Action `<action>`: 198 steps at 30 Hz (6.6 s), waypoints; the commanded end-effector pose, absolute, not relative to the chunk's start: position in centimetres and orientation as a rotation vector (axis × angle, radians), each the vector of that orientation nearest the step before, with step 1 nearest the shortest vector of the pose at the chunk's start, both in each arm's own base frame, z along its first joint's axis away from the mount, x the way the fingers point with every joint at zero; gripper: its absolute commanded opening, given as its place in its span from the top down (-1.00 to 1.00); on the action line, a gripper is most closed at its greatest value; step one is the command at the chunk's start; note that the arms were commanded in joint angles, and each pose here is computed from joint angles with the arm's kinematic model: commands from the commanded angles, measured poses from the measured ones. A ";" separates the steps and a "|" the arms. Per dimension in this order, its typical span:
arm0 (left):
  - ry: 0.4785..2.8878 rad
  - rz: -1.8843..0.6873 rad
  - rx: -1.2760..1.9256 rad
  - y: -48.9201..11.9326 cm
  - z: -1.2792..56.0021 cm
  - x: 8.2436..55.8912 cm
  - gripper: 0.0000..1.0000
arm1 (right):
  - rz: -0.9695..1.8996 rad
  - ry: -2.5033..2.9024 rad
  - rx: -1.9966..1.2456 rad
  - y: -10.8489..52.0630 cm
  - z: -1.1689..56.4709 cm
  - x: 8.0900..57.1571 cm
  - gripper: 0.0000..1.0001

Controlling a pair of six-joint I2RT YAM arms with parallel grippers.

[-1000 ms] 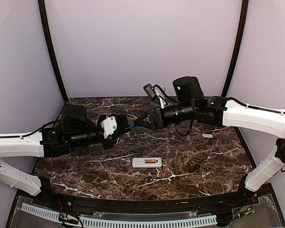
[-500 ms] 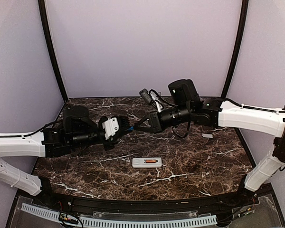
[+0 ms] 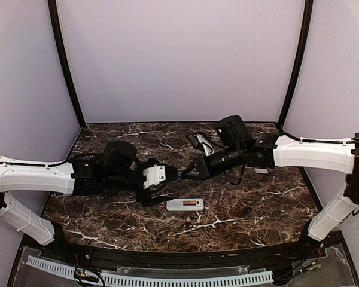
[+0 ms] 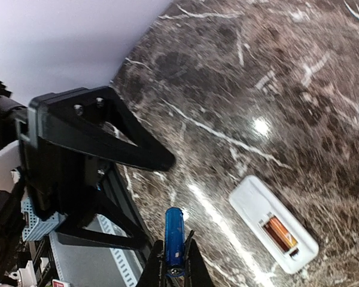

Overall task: Load the batteries into the remote control
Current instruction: Pass from the left arm to the right, then place the battery in the battery compartment, then load the battery into the battery compartment, then pick up the battery cover at the center of the board.

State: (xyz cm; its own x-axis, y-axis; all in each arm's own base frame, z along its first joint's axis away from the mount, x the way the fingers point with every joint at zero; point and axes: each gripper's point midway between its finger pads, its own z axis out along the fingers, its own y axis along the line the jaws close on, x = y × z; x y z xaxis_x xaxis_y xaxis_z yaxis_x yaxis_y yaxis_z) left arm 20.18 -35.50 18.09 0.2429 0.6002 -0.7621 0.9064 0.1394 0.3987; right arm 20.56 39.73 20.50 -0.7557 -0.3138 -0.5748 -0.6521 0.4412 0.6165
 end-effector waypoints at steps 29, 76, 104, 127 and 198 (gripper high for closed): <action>1.904 -0.630 1.689 -35.1 3.2 21.9 -0.64 | 1.126 2.621 -0.703 37.1 5.6 21.5 1.00; 1.966 -0.705 1.701 -35.6 1.1 21.1 -0.06 | 1.072 2.717 -0.688 36.4 2.3 21.5 0.84; 1.979 -0.702 1.702 -35.6 1.0 21.1 -0.06 | 0.791 2.726 -0.722 34.7 4.8 22.6 0.22; 1.986 -0.701 1.700 -35.6 1.0 21.1 -0.06 | 0.679 2.790 -0.678 34.8 6.3 22.0 0.57; 2.001 -0.700 1.709 -35.7 0.8 21.1 0.02 | 0.619 2.690 -0.672 34.5 10.3 25.1 0.67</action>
